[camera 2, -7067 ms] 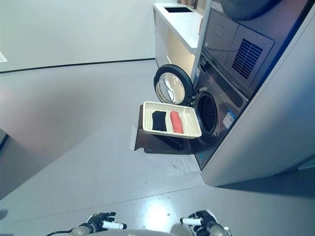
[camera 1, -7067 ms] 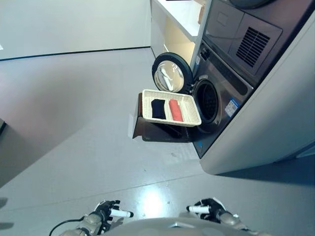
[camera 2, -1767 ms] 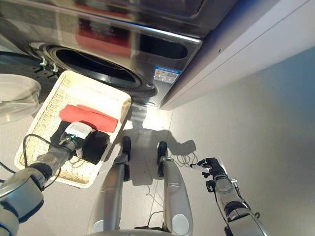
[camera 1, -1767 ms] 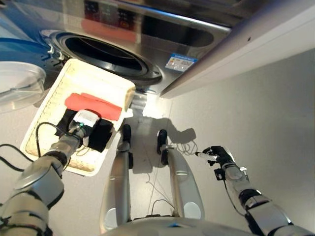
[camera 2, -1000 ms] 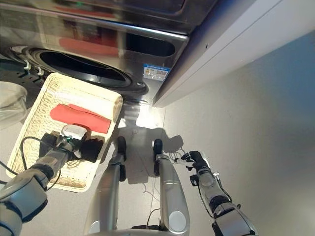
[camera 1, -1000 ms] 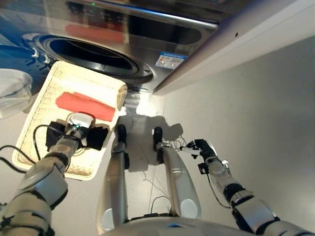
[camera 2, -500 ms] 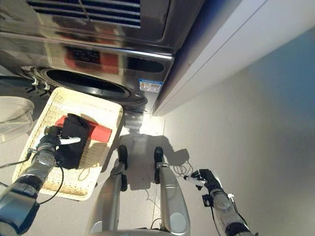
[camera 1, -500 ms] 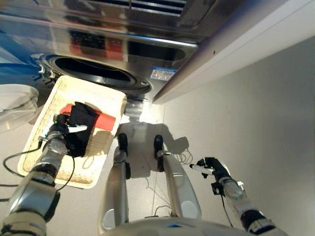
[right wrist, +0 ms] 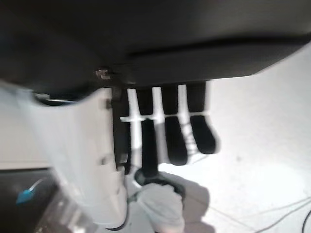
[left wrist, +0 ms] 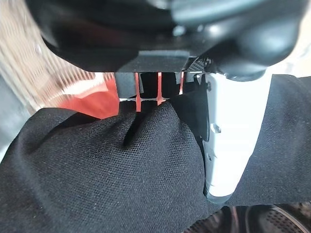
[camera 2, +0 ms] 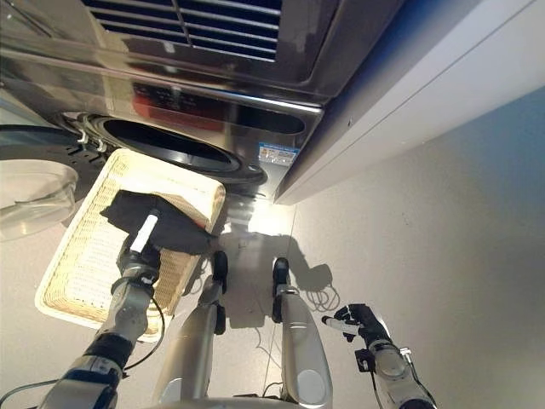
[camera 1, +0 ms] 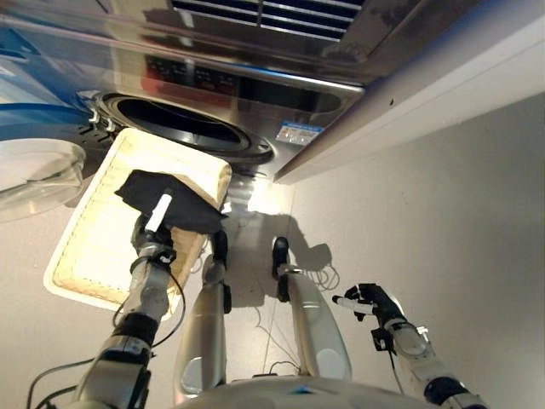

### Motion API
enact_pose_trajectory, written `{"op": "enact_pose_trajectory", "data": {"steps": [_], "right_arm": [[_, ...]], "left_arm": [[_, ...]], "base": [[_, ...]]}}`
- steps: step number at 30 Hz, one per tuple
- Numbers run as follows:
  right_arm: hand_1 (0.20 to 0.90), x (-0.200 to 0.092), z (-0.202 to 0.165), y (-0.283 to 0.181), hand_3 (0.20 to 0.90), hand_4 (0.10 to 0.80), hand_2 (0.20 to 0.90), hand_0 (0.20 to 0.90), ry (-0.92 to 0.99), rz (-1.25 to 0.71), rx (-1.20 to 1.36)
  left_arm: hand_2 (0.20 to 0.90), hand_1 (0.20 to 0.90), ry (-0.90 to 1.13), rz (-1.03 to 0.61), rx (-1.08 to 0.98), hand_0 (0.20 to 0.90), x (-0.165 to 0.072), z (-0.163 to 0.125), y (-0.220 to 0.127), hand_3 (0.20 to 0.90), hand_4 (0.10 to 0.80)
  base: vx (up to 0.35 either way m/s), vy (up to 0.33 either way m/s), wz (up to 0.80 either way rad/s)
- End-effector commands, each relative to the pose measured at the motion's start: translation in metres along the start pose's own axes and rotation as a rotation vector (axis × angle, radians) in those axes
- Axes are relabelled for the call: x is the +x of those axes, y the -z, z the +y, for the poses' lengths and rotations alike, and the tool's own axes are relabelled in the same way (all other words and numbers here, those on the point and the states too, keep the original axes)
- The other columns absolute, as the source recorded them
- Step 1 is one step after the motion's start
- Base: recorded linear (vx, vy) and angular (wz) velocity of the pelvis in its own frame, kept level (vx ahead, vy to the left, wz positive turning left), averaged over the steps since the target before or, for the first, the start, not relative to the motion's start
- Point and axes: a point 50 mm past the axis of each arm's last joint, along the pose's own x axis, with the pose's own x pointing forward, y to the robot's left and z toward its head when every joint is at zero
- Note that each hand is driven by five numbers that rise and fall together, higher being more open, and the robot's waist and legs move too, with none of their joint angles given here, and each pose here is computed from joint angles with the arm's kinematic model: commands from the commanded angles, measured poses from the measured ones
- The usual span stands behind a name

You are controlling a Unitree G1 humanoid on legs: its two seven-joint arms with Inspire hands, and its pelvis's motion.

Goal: Pick up the clothes and place them into the washing machine

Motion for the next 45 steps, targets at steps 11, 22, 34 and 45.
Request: {"op": "enact_pose_trajectory", "data": {"steps": [11,22,34,45], "right_arm": [[0.9,-0.005,-0.008,0.017,0.9,0.8,0.9,0.9,0.06,0.085,-0.014],[0.9,-0.011,0.002,0.026,0.9,0.8,0.9,0.9,-0.011,0.094,0.013],[0.9,0.012,-0.019,-0.028,0.9,0.8,0.9,0.9,0.052,-0.04,0.086],[0.9,0.01,-0.02,-0.034,0.9,0.8,0.9,0.9,0.054,-0.096,0.14]], "left_arm": [[0.2,0.2,0.069,-0.419,-0.226,0.2,0.035,-0.063,-0.115,0.2,0.3],[0.2,0.2,0.062,-0.495,-0.174,0.2,0.046,-0.075,-0.17,0.2,0.3],[0.2,0.2,0.034,-0.533,-0.081,0.2,0.051,-0.095,-0.226,0.2,0.3],[0.2,0.2,0.092,-0.642,-0.146,0.2,0.041,-0.125,-0.257,0.2,0.3]], "base": [[0.003,0.005,-0.08],[0.006,0.011,-0.1],[0.004,-0.018,-0.05],[0.035,-0.001,-0.01]]}}
